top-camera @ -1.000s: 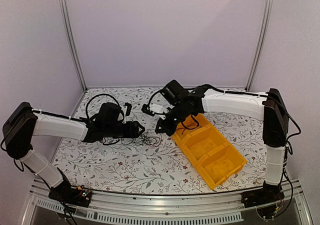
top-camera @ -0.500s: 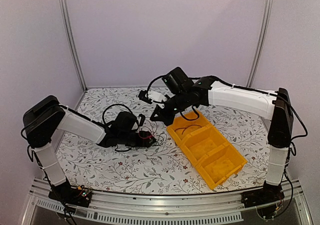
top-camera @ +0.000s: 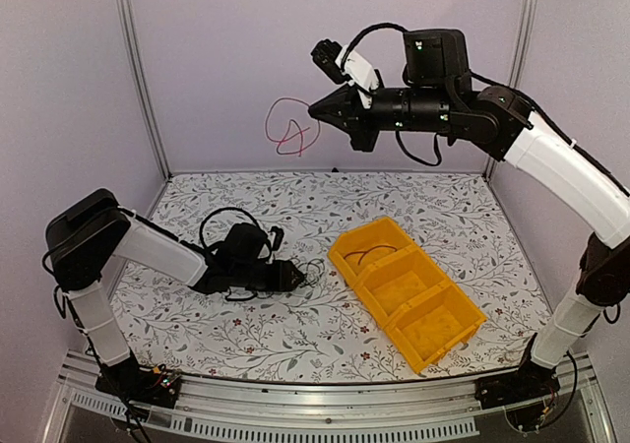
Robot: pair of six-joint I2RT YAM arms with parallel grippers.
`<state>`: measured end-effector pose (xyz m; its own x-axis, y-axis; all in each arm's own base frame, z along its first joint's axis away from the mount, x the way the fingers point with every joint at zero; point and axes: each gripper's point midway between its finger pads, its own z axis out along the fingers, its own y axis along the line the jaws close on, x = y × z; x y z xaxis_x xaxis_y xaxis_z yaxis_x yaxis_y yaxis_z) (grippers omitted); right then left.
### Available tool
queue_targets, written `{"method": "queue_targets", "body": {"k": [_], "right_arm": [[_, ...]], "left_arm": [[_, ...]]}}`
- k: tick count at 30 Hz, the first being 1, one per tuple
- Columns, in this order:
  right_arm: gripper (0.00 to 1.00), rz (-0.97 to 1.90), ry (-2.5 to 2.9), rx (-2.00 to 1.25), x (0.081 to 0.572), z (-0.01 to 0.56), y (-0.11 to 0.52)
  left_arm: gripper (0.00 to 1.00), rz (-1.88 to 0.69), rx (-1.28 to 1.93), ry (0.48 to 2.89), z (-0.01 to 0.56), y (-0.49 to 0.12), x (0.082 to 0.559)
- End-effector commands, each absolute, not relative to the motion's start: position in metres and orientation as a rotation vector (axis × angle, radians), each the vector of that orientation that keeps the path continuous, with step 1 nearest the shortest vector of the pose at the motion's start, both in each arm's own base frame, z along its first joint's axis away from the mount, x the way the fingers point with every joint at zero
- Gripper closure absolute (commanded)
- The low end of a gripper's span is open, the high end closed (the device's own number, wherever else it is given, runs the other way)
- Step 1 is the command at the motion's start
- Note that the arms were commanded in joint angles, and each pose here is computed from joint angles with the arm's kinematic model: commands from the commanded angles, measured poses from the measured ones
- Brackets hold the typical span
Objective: Untangle the cables
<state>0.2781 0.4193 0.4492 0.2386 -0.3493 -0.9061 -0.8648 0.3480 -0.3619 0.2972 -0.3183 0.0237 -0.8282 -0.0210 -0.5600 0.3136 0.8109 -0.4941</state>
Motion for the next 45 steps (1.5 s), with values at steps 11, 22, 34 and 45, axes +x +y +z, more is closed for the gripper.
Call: {"method": "queue_targets", "body": {"k": [11,22,34,45], "right_arm": [[1.0,0.4,1.575,-1.346,0.294,0.314,0.391],[1.0,0.428,1.631,-1.355,0.294,0.291,0.394],[1.0,0.54,1.645,-1.392,0.286,0.292,0.411],[1.0,0.656,1.573,-1.425,0.258,0.32,0.406]], "left_arm": [[0.34,-0.719,0.21,2.174,0.139,-0.281,0.294],[0.12,-0.964,0.249,1.823,0.245,-0.284,0.271],[0.13,-0.982,0.238,1.934,0.218,-0.344,0.306],[0.17,-0.836,0.006,2.103,0.141,-0.326,0.358]]}}
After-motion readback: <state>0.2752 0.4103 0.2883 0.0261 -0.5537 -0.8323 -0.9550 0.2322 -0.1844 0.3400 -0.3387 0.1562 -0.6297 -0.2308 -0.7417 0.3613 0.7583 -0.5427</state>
